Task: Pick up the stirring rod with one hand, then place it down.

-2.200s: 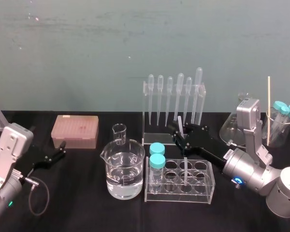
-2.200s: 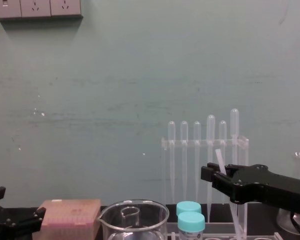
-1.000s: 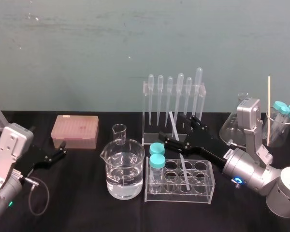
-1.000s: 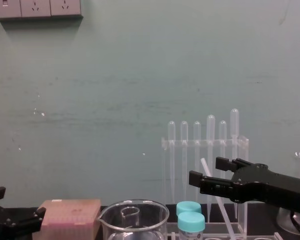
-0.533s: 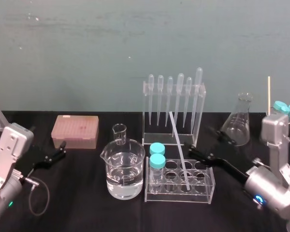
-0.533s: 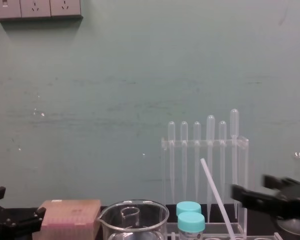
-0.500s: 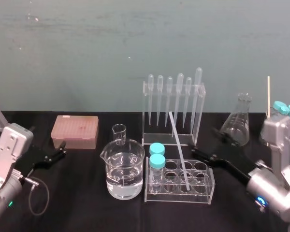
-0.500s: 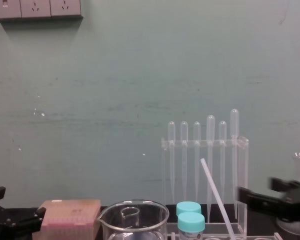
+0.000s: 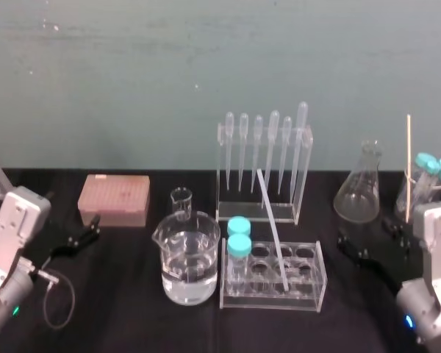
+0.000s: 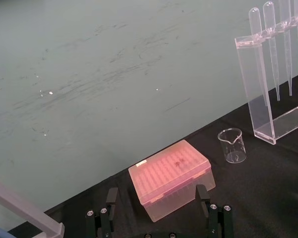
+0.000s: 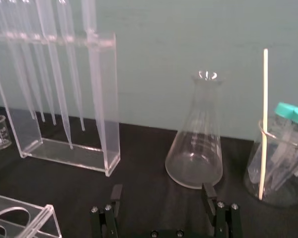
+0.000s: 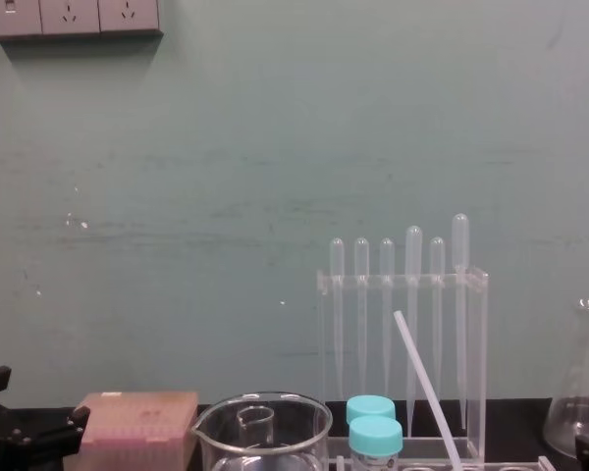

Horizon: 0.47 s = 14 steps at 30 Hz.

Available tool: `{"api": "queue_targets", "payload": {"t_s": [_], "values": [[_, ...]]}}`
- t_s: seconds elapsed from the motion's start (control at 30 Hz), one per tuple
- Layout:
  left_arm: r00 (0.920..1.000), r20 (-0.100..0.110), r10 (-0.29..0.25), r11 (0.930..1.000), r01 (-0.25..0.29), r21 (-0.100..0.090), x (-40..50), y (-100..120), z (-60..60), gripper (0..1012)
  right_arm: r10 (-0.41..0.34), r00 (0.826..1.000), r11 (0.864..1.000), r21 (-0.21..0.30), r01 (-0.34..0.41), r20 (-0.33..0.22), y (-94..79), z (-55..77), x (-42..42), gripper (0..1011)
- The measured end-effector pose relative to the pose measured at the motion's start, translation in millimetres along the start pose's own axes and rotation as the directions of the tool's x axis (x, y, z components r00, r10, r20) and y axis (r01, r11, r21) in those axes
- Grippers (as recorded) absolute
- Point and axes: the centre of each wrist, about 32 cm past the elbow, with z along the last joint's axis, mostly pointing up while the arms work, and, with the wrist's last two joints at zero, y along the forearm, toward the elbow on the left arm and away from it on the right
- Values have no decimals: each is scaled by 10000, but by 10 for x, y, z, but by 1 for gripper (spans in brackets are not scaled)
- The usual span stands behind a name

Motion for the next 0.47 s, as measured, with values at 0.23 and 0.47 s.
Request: {"api": "queue_targets", "payload": {"t_s": [0.23,0.47], "values": [[10000,0,0,10000,0,1,0,0,0,1000,35,10000,10000,68,-35,11,-6,20,-1,1004],[10000,0,0,10000,0,1,0,0,0,1000,57,10000,9999,110,-58,15,-11,29,0,1004]]}}
